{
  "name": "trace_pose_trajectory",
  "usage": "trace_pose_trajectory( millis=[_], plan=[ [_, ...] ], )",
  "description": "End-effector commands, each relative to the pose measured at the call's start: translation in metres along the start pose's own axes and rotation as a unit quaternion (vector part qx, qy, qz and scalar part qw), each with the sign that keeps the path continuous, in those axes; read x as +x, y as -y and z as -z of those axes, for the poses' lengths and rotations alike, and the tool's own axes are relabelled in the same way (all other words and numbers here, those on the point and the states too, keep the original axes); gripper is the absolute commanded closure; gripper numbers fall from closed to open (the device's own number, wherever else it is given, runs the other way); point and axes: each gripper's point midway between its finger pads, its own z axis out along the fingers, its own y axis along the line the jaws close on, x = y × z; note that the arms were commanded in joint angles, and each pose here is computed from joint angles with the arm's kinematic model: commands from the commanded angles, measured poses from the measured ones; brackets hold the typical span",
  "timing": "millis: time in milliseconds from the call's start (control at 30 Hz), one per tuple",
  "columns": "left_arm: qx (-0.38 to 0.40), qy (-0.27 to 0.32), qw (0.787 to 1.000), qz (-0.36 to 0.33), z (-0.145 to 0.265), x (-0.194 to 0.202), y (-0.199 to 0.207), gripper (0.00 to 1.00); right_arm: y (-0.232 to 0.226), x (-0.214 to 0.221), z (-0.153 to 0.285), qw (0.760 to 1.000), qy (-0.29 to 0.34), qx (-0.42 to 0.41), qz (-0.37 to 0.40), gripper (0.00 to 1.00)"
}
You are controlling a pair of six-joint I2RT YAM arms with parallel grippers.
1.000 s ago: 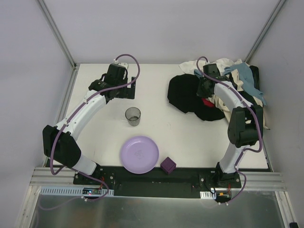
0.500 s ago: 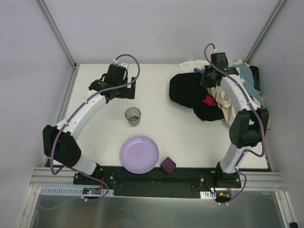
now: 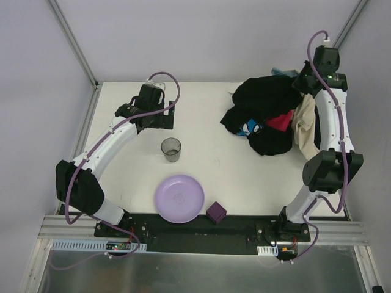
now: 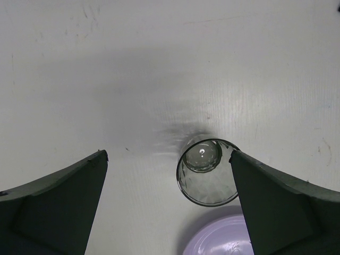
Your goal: Pick out a specific cloth from the pile
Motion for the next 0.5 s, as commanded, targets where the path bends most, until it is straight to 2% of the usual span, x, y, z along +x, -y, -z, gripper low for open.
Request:
trace_pose_trajectory(
  millis=[0,100,200,300,467],
  plan=[
    [0.011,0.015,1.0,0.013,0.01,-0.004,0.002,0.01,0.035,-0.082,0.067,0.987,0.15,0.051,-0.018,0.99],
    [0.013,0.013,1.0,0.014,0.009,-0.003,0.003,0.01,0.07,-0.068,0.049,0.987,0.126,0.097,-0.034,0.99],
    [0.018,0.012,1.0,0.016,0.009,-0.002,0.005,0.01,0.105,-0.034,0.015,0.987,0.07,0.131,-0.058,0.99],
    [0.027,0.01,0.999,0.018,0.009,-0.002,0.009,0.01,0.132,0.02,-0.025,0.985,-0.02,0.145,-0.097,0.99],
    [0.05,0.014,0.998,0.03,0.011,-0.007,0.018,0.01,0.153,0.108,-0.078,0.965,-0.155,0.149,-0.149,0.99]
  ],
)
